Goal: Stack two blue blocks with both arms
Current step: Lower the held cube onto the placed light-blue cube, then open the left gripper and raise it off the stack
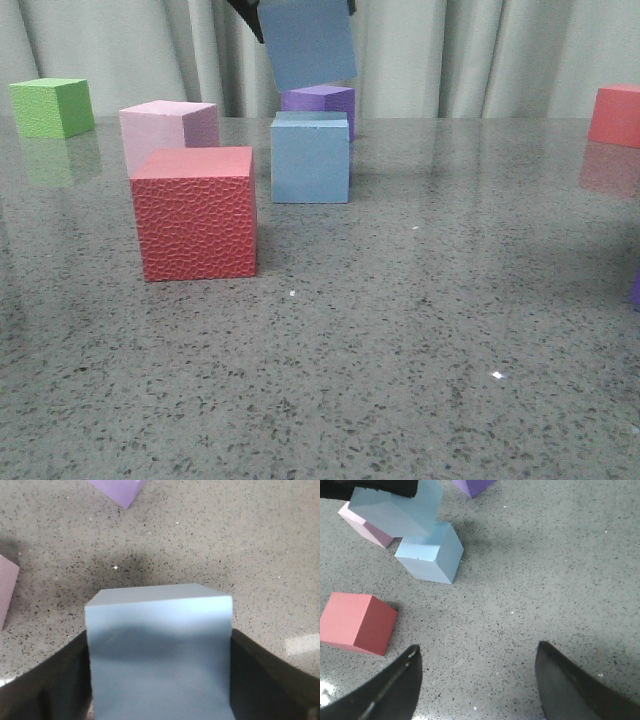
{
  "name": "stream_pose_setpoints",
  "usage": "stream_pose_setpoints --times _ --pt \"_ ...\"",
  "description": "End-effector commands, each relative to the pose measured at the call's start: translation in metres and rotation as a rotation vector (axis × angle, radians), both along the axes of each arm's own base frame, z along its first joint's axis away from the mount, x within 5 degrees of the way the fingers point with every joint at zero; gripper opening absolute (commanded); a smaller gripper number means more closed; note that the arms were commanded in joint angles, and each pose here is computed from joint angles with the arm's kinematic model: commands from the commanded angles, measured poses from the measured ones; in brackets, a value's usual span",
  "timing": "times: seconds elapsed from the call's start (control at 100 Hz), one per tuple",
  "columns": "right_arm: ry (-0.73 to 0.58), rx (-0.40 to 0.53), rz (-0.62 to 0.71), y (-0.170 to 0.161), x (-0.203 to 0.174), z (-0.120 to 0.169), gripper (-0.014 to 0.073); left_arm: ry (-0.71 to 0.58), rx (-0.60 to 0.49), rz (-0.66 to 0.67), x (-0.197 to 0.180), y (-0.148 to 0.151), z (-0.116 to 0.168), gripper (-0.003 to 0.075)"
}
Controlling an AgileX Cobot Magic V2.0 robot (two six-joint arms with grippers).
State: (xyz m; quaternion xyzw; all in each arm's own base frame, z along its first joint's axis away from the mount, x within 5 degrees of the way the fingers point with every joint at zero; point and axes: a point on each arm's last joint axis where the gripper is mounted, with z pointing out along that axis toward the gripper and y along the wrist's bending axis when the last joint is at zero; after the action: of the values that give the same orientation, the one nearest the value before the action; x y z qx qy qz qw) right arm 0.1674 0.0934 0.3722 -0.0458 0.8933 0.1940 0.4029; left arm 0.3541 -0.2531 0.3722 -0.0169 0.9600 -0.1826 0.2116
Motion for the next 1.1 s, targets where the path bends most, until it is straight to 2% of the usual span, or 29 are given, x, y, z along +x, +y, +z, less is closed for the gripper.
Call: stream_pose_setpoints --times 0.0,0.14,0.65,0.75,0.88,1.09 --pt "-0.095 0.029 0.000 -0.002 0.000 0.015 0.0486 -0.072 -0.047 -0.006 -0.017 0.010 0.037 0.0461" --pt "-0.095 0.029 0.000 -0.002 0.000 0.015 0.0486 -0.072 -0.047 -0.006 -0.017 0.010 0.037 0.0498" --pt "-0.095 0.029 0.000 -0.002 0.000 0.015 0.0486 -0.084 -0.056 -0.006 -0.020 0.013 0.043 0.0496" --pt "-0.097 0.030 0.000 -0.002 0.000 0.016 0.0486 -0.121 -0.058 0.002 -0.027 0.020 0.056 0.0495" --pt "-0.100 0.029 0.000 -0.002 0.000 0.016 0.0486 -0.244 0.033 -0.053 -0.039 0.034 0.077 0.0490" --pt "-0.128 0.001 -0.003 -0.005 0.000 0.018 0.0486 -0.358 0.112 -0.030 -0.071 0.057 0.104 0.0405"
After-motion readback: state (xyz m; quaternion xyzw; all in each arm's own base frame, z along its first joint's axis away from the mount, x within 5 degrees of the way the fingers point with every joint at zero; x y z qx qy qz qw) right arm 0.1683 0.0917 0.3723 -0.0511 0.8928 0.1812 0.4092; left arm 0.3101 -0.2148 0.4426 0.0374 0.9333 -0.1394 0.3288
